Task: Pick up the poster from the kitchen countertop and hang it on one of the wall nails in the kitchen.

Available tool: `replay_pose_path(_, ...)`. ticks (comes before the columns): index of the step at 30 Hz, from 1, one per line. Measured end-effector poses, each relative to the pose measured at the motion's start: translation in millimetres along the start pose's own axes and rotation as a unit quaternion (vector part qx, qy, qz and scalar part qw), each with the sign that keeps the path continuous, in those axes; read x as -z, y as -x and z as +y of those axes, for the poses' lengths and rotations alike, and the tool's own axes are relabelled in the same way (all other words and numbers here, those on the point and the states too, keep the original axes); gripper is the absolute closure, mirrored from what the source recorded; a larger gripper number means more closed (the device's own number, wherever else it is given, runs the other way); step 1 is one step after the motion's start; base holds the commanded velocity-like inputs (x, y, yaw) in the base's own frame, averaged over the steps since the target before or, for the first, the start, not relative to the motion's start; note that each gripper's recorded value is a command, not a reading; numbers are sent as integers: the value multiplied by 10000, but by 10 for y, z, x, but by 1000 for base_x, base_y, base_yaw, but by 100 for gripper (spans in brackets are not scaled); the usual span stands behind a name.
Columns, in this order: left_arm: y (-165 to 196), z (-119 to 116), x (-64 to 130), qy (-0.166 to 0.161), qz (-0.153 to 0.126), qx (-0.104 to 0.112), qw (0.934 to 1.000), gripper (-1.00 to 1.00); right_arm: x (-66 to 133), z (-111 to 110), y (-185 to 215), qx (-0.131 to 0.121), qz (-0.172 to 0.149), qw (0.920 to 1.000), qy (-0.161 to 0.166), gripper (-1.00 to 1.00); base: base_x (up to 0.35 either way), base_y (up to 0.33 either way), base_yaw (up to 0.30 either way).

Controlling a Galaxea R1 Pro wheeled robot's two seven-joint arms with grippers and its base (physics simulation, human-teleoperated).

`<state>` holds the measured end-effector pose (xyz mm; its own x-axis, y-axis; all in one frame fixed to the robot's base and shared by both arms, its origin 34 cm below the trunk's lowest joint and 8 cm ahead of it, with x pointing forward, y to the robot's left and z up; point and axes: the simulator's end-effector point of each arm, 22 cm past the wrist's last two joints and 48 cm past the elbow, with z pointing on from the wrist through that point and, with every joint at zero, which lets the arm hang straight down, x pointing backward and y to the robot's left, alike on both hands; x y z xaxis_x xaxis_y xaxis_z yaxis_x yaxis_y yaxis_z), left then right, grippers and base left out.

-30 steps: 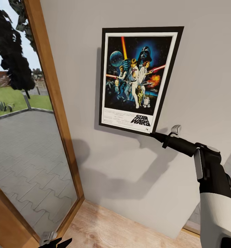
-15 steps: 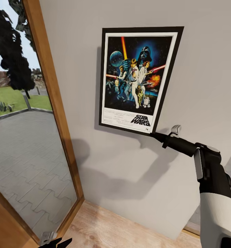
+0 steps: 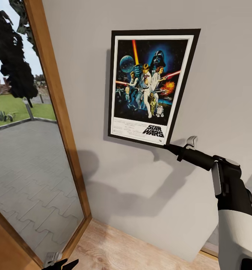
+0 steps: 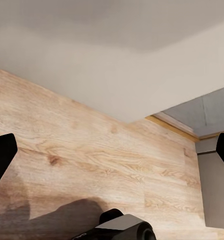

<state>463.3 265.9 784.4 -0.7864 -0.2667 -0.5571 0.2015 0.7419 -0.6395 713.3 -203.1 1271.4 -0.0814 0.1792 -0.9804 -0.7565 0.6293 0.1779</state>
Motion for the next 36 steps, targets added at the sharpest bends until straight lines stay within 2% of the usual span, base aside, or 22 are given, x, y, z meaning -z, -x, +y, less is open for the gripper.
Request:
replay_pose_path(17, 2, 1, 2, 2, -5, 2, 10000, -100, 1, 2, 2, 2, -1, 10000, 0, 100, 63, 0, 0)
replay_pose_path(36, 15, -26, -15, -29, -34, -29, 10000, -100, -25, 20, 17, -27, -8, 10000, 44, 100, 5, 0, 0)
